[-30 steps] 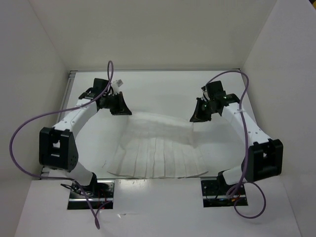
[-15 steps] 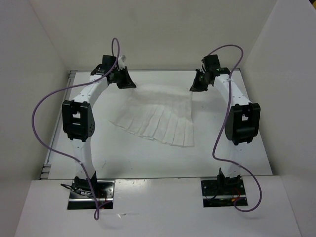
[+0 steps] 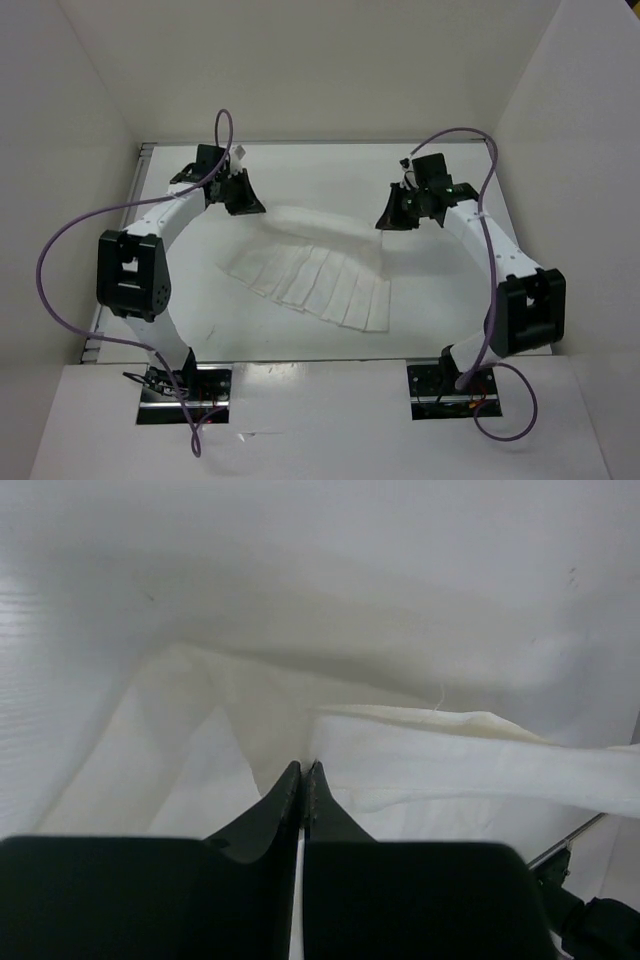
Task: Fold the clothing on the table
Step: Fold the skirt
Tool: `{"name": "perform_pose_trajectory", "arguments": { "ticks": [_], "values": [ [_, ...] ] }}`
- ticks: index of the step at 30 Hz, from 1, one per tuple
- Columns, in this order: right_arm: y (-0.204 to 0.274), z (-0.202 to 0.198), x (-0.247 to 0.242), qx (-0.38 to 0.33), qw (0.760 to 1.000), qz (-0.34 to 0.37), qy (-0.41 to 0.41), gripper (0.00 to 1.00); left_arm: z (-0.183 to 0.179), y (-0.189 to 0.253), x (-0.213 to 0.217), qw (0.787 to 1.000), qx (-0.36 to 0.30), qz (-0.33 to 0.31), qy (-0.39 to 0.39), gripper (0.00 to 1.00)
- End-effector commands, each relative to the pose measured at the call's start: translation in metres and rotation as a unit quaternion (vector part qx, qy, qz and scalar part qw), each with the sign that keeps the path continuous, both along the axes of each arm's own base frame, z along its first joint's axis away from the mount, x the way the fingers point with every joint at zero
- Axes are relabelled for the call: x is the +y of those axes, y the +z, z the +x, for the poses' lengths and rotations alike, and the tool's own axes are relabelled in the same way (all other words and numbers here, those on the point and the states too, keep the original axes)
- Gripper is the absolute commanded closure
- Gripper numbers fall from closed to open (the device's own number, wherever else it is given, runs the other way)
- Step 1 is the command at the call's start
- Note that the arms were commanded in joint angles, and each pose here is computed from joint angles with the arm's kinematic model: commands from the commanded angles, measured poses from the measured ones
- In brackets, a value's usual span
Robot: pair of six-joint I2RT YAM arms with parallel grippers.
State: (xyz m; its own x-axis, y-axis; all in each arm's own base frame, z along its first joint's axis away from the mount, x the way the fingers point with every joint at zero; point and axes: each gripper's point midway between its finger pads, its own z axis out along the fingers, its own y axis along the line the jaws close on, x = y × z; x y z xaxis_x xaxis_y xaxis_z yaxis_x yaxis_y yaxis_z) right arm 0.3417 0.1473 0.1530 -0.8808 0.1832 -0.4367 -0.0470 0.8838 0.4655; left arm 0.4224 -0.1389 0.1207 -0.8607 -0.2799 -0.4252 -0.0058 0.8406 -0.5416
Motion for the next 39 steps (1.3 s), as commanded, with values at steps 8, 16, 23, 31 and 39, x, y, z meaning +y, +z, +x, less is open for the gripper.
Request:
{"name": "perform_pose_trajectory", "arguments": {
  "ticks": [8, 16, 23, 31, 39],
  "values": [
    [0.03, 0.051, -0.03, -0.066, 0.995, -0.067, -0.042, 1.0, 0.085, 0.051, 0.036, 0.993, -0.093, 0.044, 0.059, 0.99],
    [0.066, 0.067, -0.026, -0.112, 0.992, -0.047, -0.037, 1.0, 0.092, 0.087, 0.044, 0.988, -0.125, 0.049, 0.074, 0.99],
    [0.056, 0.007, -0.012, -0.091, 0.996, -0.022, 0.008, 1.0, 0.038, 0.067, 0.047, 0.99, -0.107, 0.047, 0.077, 0.99],
    [0.021, -0.069, 0.012, -0.011, 0.998, -0.014, 0.054, 1.0, -0.031, 0.019, 0.065, 0.987, -0.033, 0.127, 0.096, 0.99],
    [-0.026, -0.149, 0.047, 0.113, 0.986, -0.029, 0.121, 1.0, -0.08, -0.031, 0.07, 0.978, 0.067, 0.169, 0.097, 0.99]
  ]
}}
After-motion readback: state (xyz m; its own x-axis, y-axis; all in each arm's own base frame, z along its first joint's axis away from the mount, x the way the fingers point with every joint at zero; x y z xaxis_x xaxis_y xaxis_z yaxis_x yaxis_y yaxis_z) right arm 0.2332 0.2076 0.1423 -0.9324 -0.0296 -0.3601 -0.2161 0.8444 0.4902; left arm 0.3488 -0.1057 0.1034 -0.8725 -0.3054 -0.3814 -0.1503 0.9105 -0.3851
